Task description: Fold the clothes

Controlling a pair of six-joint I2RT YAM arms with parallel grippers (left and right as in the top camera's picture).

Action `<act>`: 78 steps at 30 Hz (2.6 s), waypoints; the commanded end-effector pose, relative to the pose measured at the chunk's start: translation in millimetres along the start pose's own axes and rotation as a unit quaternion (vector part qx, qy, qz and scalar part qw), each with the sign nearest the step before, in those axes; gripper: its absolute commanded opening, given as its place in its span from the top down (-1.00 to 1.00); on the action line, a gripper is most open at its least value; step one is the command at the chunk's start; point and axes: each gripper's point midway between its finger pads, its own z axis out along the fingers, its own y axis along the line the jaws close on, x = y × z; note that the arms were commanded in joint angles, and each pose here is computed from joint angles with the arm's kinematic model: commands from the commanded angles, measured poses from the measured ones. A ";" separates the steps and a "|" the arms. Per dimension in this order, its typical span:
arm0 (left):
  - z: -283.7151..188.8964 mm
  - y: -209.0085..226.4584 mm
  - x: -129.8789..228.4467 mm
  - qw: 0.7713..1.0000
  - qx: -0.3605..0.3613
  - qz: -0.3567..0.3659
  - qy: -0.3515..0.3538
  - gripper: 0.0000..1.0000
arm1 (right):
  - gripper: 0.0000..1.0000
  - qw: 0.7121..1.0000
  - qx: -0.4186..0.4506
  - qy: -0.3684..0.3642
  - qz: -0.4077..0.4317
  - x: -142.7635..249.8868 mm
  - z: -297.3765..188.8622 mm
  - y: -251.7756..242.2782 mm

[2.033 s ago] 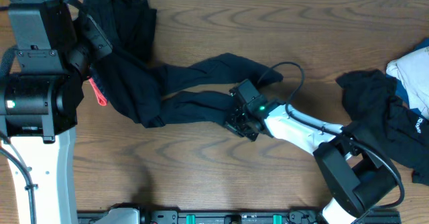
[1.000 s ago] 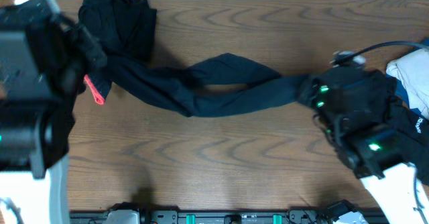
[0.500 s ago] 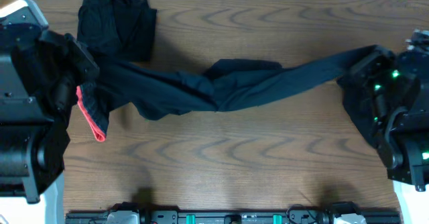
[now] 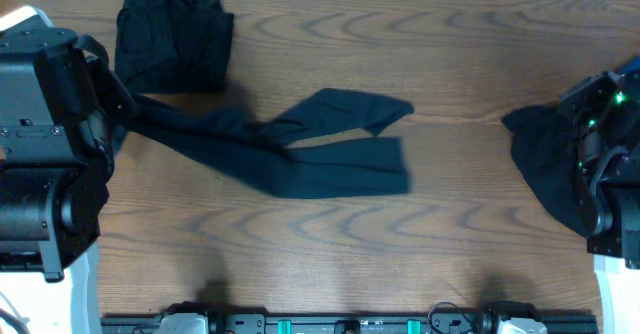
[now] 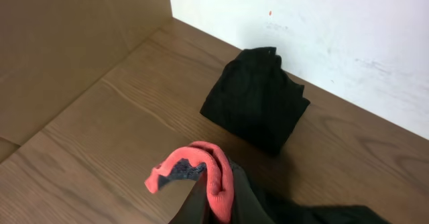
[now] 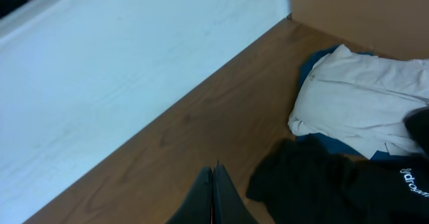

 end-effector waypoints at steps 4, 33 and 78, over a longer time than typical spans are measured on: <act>-4.6 7.4 -8.7 1.000 -0.017 -0.003 -0.018 0.87 | 0.90 0.994 -0.056 0.090 -0.018 32.6 8.2 20.6; -3.8 7.8 -6.5 1.000 -0.019 -0.001 -0.013 0.85 | -0.76 0.786 -0.108 0.581 -0.179 401.3 -31.2 61.3; -3.8 8.0 -6.2 1.000 -0.019 0.000 -0.012 0.85 | -0.50 0.753 -0.078 0.617 -0.216 464.9 -38.1 52.1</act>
